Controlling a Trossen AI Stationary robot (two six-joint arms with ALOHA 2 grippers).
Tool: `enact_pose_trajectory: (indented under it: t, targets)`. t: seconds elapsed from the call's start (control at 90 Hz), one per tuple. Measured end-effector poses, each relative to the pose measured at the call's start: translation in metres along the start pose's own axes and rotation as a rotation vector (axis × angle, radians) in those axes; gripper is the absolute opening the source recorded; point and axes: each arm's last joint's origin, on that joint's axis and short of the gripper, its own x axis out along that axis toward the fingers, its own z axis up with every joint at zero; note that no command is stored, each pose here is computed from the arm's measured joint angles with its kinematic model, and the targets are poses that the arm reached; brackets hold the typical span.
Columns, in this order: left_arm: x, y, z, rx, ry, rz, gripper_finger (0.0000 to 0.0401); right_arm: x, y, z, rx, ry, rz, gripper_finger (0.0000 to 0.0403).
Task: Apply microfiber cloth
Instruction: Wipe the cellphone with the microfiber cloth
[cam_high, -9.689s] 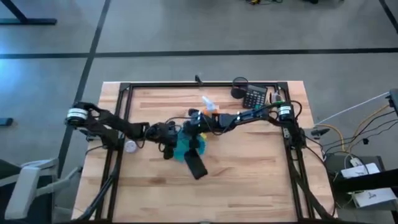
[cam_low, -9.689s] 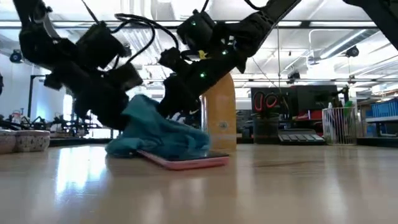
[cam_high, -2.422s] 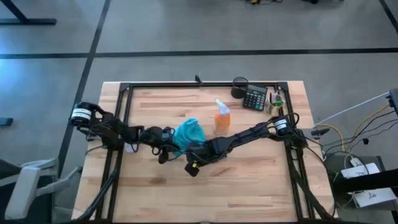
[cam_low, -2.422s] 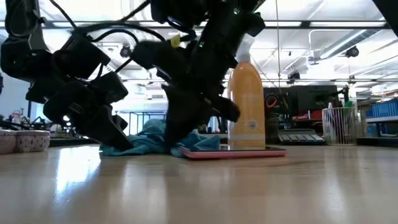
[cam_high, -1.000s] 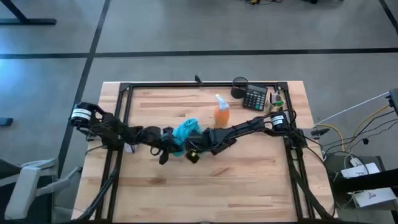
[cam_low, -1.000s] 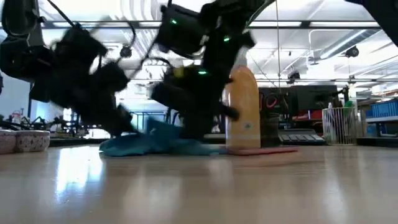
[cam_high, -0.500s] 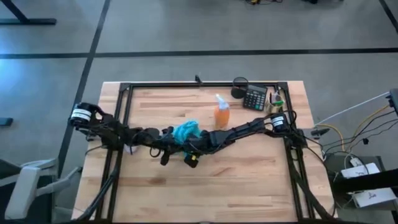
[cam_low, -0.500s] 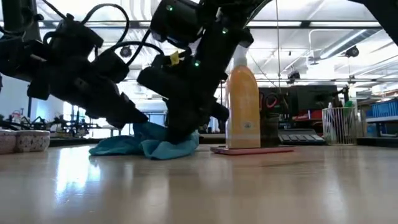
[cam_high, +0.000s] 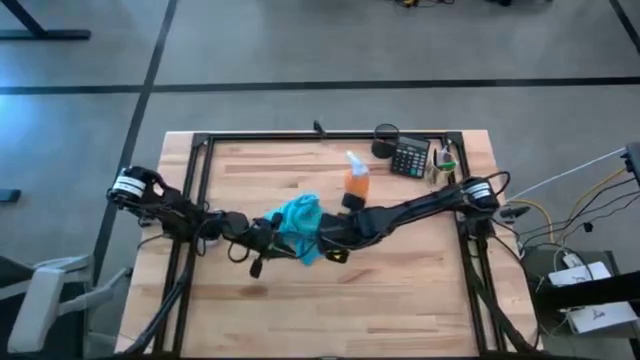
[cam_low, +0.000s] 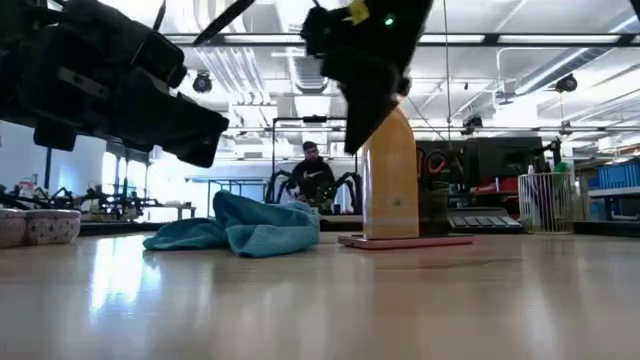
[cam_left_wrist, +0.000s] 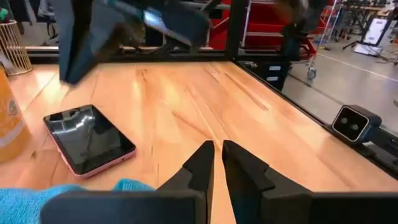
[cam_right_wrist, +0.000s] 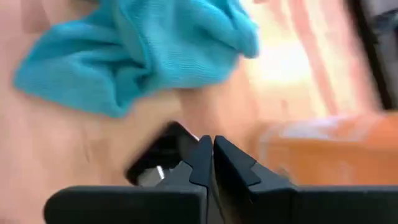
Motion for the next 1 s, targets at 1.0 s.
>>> enact_pose_trajectory:
  t: [1.0]
  targets:
    - [0.088, 0.141, -0.029, 0.056, 0.157, 0.717, 0.002, 0.064, -0.071, -0.08, 0.155, -0.139, -0.201, 0.0]
